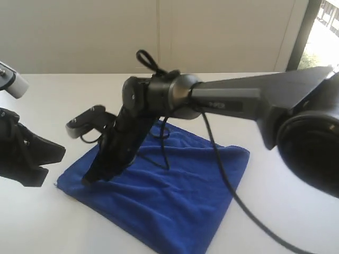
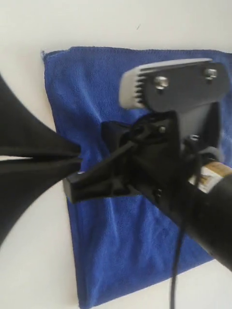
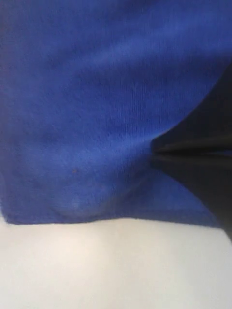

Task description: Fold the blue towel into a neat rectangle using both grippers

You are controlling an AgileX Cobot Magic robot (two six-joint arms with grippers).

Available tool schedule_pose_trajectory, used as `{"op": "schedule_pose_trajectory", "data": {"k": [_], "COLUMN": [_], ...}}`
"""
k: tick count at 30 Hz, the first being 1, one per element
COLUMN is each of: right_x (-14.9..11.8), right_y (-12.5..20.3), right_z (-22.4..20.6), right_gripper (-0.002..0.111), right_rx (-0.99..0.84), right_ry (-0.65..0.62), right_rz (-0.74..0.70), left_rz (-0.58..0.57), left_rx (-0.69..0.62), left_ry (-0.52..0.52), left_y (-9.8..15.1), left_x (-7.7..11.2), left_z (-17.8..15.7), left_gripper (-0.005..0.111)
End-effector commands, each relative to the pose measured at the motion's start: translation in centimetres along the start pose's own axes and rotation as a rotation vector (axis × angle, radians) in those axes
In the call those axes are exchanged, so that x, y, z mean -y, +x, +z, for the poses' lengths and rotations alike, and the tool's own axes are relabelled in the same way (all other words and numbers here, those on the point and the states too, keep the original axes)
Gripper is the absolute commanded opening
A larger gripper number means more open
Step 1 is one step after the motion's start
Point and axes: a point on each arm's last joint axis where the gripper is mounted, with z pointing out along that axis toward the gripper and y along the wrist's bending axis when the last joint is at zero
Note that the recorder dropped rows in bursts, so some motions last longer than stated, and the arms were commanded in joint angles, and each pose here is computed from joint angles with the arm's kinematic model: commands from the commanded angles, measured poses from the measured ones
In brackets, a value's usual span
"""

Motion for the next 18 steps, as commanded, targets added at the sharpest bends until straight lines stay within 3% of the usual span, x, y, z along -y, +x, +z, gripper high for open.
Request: {"op": "schedule_pose_trajectory", "data": {"k": [1, 10, 14, 18], "right_x": [3.1, 12.6, 15.3, 16.1], "right_y": [0.2, 8.0, 10.6, 11.3], "right_z": [-5.7, -10.2, -10.8, -11.2], "right_gripper": [0.000, 0.000, 0.000, 0.000], "right_rx": [0.025, -0.071, -0.061, -0.057], "right_ry": [0.123, 0.247, 0.283, 0.296], "right_rz": [-0.011, 0.146, 0.232, 0.258], "left_rz": [-0.094, -0.288, -0.284, -0.313], "left_rx": [0.030, 0.021, 0.001, -0.081], "left_ry": [-0.011, 0.038, 0.025, 0.030], "left_y": [0.4, 0.5, 0.3, 0.6], "left_x": [-0.3, -1.3, -2.2, -3.5], "left_z": [0.7, 6.8, 9.3, 13.0], "left_gripper": [0.000, 0.000, 0.000, 0.000]}}
